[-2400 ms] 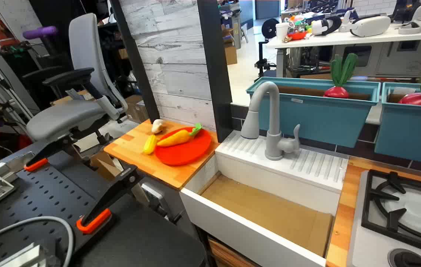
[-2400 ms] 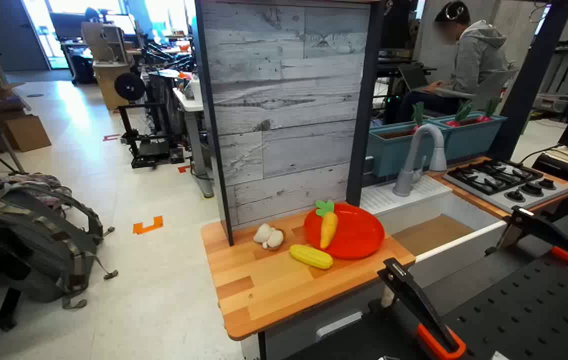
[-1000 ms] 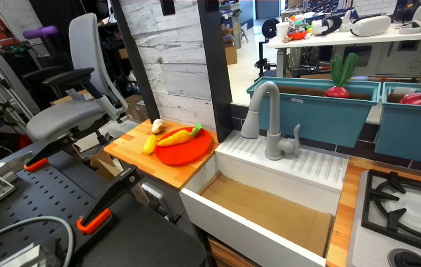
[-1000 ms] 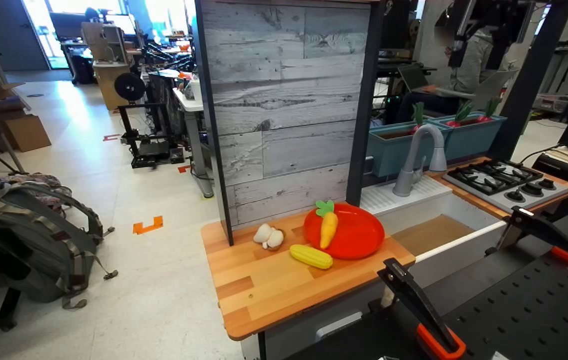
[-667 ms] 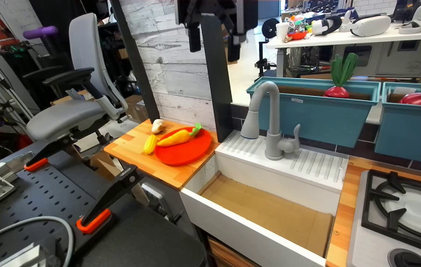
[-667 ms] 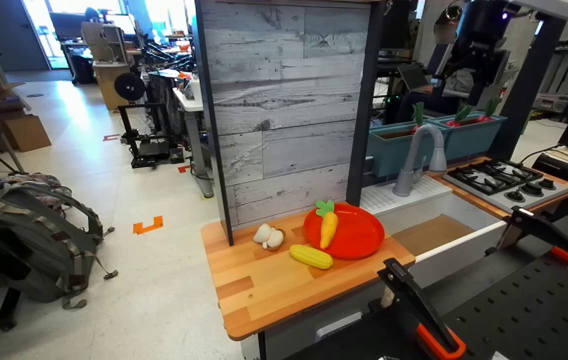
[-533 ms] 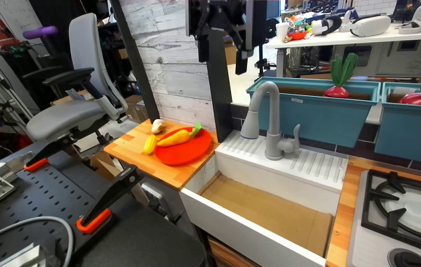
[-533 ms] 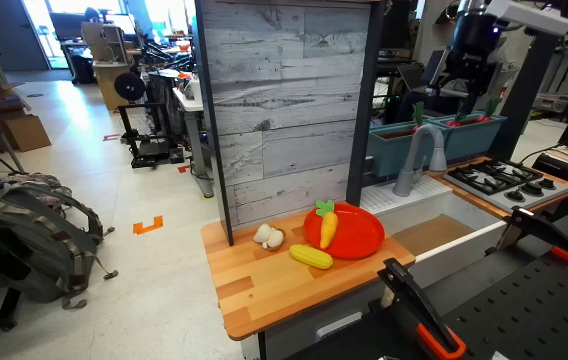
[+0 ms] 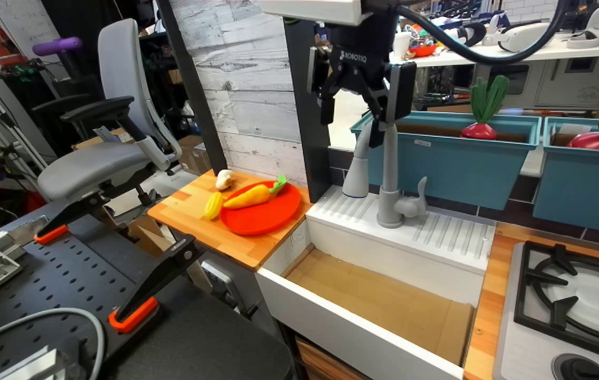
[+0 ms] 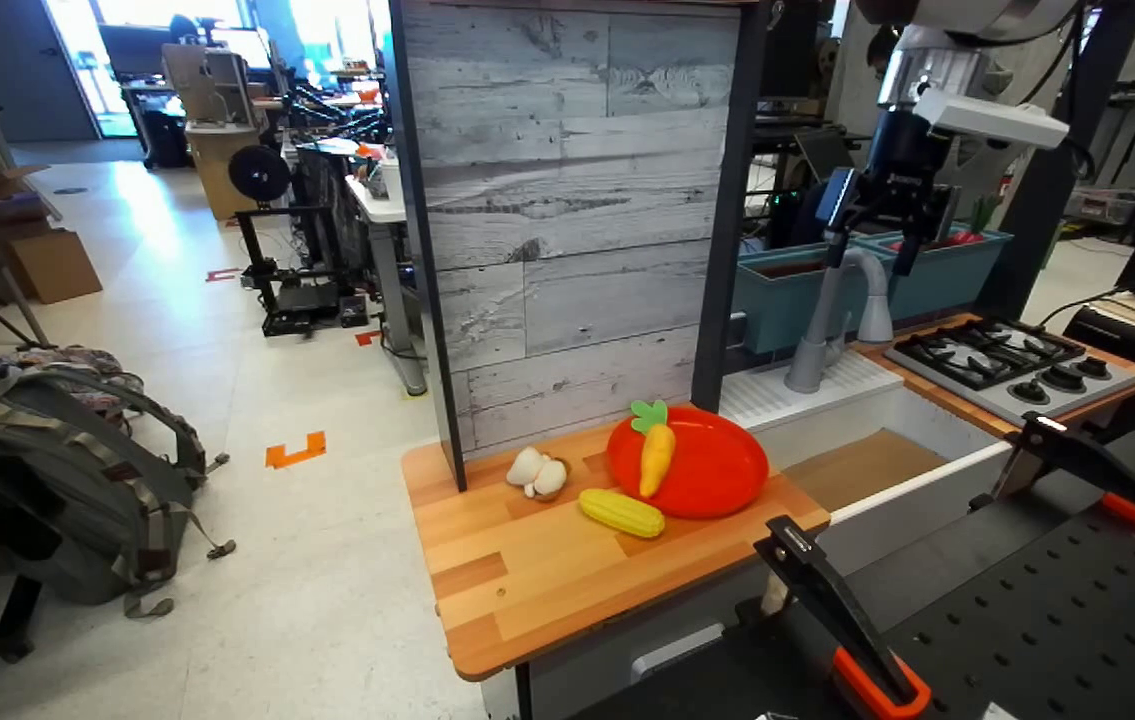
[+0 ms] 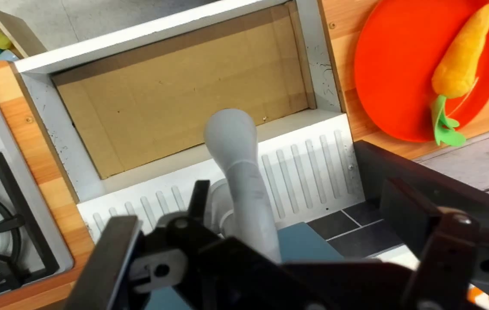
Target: Move the grey tap to the left, move it the right and then move the brown toy closer to edge
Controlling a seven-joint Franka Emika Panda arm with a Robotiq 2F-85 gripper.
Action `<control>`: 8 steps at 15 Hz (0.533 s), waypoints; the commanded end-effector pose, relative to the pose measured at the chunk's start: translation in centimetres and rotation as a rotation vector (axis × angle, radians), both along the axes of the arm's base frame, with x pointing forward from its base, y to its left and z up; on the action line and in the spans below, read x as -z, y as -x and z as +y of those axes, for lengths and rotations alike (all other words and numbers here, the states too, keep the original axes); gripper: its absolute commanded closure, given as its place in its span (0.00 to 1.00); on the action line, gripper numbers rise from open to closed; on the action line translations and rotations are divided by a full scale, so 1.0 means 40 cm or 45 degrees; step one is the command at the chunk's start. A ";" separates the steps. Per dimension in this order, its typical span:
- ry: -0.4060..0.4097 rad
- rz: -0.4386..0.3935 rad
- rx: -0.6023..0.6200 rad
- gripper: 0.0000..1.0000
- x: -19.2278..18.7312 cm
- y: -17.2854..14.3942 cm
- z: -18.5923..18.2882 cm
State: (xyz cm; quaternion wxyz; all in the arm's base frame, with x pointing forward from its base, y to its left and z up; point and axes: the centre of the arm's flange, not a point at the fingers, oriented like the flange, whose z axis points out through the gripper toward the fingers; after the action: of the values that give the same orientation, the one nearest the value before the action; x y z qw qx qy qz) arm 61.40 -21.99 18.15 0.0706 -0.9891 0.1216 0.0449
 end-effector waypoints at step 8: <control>0.024 0.043 0.019 0.70 0.037 -0.057 0.003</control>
State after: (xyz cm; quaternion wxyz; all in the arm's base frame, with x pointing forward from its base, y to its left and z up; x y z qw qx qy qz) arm 62.96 -22.09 16.42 0.0641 -0.9885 0.1279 0.0486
